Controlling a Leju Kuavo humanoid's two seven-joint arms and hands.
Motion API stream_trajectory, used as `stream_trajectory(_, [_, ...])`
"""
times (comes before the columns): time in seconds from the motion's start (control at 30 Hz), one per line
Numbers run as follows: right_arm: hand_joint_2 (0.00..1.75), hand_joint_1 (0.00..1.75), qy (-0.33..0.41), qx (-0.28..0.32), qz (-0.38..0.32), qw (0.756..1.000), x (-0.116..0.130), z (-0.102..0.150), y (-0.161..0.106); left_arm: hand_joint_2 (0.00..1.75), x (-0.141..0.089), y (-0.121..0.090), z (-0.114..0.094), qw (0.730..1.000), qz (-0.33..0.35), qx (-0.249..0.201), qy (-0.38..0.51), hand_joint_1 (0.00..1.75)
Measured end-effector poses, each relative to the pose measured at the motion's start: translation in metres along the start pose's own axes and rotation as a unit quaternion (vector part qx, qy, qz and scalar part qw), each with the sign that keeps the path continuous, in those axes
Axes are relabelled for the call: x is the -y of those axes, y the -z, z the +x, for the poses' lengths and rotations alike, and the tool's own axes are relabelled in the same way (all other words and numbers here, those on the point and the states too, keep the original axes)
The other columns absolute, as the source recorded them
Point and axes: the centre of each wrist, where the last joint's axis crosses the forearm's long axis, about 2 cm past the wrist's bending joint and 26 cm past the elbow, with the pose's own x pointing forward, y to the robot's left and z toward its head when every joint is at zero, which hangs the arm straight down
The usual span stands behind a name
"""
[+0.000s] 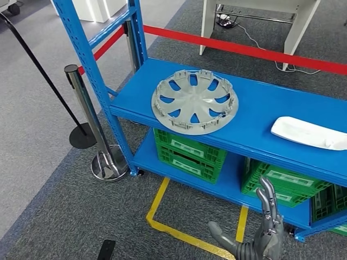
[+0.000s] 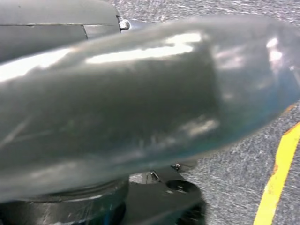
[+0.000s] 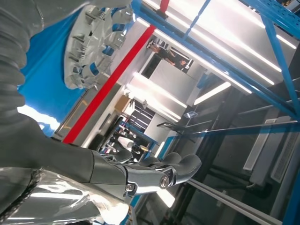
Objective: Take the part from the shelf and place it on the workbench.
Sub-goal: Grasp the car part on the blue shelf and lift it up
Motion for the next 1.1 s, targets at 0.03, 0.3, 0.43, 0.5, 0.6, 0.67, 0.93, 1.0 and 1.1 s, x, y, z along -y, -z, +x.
stream_trajectory(0.03, [1.75, 0.00, 0.000, 0.000, 0.000, 1.000, 0.0000, 0.0000, 0.0000, 0.00, -0.0004, 0.0004, 0.0003, 1.000, 0.000, 0.000, 0.001, 0.00])
stream_trajectory(0.3, [1.75, 0.00, 0.003, 0.003, -0.001, 1.000, 0.0002, 0.0001, 0.0026, 0.00, -0.0016, 0.0002, -0.0007, 1.000, 0.004, 0.002, 0.007, 0.00])
stream_trajectory(0.43, [1.75, 0.00, 0.004, 0.000, -0.001, 1.000, 0.0004, 0.0006, 0.0009, 0.00, -0.0026, -0.0003, -0.0020, 1.000, 0.007, -0.002, 0.011, 0.00])
stream_trajectory(0.5, [1.75, 0.00, 0.005, -0.001, -0.001, 1.000, 0.0004, 0.0007, 0.0006, 0.00, -0.0026, -0.0005, -0.0023, 1.000, 0.008, -0.002, 0.012, 0.00])
stream_trajectory(0.6, [1.75, 0.00, 0.006, -0.003, -0.002, 1.000, 0.0006, 0.0011, 0.0001, 0.00, -0.0028, -0.0002, -0.0019, 1.000, 0.008, -0.001, 0.013, 0.00])
stream_trajectory(0.67, [1.75, 0.00, 0.007, -0.004, -0.003, 1.000, 0.0010, 0.0014, -0.0001, 0.00, -0.0029, 0.0004, -0.0011, 1.000, 0.009, -0.001, 0.014, 0.00])
stream_trajectory(0.93, [1.75, 0.00, 0.011, -0.003, 0.001, 1.000, 0.0010, 0.0019, 0.0001, 0.00, -0.0037, 0.0009, -0.0008, 1.000, 0.009, -0.004, 0.019, 0.00])
stream_trajectory(1.0, [1.75, 0.00, 0.012, 0.000, 0.004, 1.000, 0.0009, 0.0016, 0.0015, 0.00, -0.0041, 0.0010, -0.0010, 1.000, 0.008, -0.005, 0.023, 0.00])
stream_trajectory(1.1, [1.31, 0.00, 0.017, 0.010, 0.014, 1.000, 0.0001, -0.0003, 0.0072, 0.00, -0.0044, 0.0013, -0.0008, 0.999, 0.002, -0.002, 0.032, 0.00])
